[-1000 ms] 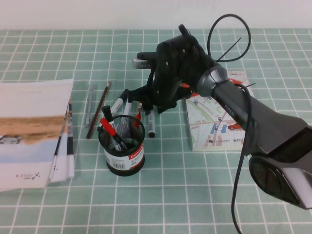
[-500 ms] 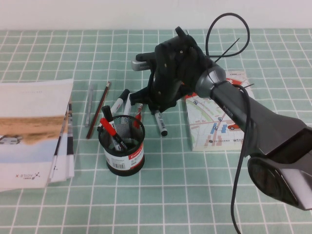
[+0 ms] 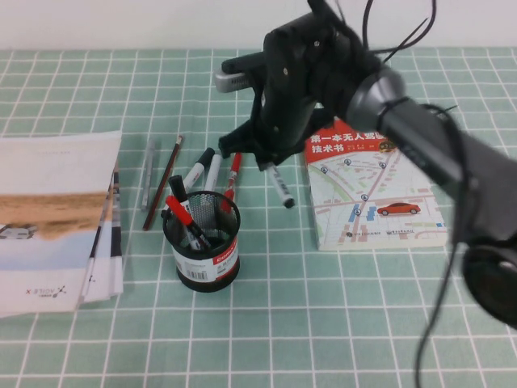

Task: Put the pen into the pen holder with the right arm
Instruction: Place the pen onto the pen holder

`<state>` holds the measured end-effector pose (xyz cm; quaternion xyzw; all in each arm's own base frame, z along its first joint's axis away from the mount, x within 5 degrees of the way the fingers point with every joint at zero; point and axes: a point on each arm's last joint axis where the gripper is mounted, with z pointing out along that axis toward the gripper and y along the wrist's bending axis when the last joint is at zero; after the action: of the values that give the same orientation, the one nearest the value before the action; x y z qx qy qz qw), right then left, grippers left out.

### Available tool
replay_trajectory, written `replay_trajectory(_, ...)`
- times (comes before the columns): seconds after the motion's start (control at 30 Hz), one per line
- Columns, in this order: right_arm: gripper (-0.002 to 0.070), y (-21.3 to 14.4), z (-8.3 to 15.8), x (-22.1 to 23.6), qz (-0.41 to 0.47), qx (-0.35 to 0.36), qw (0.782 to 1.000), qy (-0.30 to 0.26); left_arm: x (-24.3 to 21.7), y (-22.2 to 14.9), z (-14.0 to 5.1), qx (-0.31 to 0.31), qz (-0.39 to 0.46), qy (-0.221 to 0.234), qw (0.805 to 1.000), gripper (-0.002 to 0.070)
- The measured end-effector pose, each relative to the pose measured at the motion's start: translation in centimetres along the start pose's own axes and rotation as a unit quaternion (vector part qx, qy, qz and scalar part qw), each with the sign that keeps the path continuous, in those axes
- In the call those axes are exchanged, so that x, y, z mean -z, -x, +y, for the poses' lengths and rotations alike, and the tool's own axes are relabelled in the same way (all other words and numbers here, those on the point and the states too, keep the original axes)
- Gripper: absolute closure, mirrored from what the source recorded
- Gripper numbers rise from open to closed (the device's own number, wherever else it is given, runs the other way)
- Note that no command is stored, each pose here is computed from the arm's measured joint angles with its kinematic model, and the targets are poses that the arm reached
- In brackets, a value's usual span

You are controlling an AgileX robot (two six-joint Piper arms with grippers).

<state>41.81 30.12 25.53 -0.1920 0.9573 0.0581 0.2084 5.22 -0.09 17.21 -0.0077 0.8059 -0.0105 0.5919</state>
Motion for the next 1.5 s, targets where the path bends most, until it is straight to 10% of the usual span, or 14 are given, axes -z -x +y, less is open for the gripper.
replay_trajectory(0.37, 0.0566, -7.5, 0.1, 6.3, -0.136, 0.027, 0.989, 0.054, 0.0, 0.0, 0.0, 0.0, 0.0, 0.0, 1.0, 0.0678)
replay_trajectory(0.6, 0.0566, -11.8, 0.3, 9.3, -0.385, 0.031, 0.911, 0.147, 0.0, 0.0, 0.0, 0.0, 0.0, 0.0, 1.0, 0.0679)
replay_trajectory(1.0, 0.0566, -13.9, 5.6, 6.3, -0.531, 0.153, 0.792, 0.257, 0.0, 0.0, 0.0, 0.0, 0.0, 0.0, 1.0, 0.0679)
replay_trajectory(1.5, 0.0558, -14.5, 5.7, 0.5, -0.534, 0.171, 0.799, 0.215, 0.0, 0.0, 0.0, 0.0, 0.0, 0.0, 1.0, 0.0679)
